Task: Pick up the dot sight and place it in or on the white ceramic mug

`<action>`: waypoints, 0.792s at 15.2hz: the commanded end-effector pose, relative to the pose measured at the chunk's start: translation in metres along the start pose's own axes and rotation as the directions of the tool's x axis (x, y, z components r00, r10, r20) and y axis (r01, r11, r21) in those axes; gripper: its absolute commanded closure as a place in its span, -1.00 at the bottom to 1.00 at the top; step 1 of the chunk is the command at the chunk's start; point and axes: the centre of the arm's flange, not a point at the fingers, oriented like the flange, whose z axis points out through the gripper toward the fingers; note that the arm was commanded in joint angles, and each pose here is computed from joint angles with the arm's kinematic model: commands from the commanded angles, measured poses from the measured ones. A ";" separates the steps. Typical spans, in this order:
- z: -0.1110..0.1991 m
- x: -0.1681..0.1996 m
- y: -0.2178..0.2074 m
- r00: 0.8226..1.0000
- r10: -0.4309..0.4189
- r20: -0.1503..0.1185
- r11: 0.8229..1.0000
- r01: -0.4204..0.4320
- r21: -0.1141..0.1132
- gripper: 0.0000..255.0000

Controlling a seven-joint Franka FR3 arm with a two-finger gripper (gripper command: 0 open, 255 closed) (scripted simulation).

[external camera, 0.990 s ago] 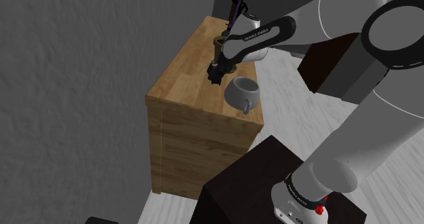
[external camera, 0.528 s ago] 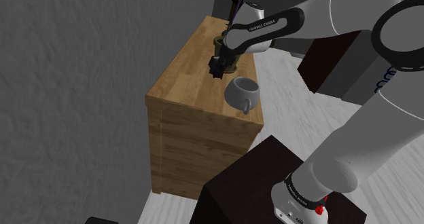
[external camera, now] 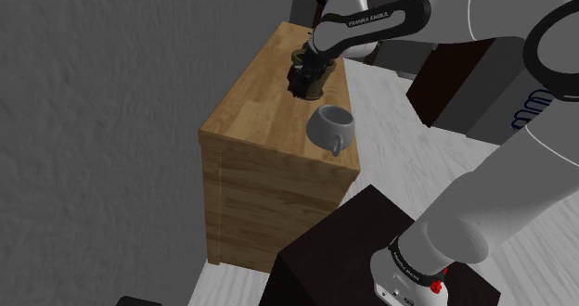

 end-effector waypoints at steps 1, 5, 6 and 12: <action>-0.010 0.004 0.001 1.000 0.000 0.000 1.000 0.000 0.000 1.00; -0.030 0.011 0.001 1.000 0.000 0.000 1.000 0.000 0.000 1.00; -0.035 0.012 0.001 1.000 0.000 0.000 1.000 0.000 0.000 1.00; -0.065 0.022 0.000 1.000 0.000 0.000 1.000 0.000 0.000 1.00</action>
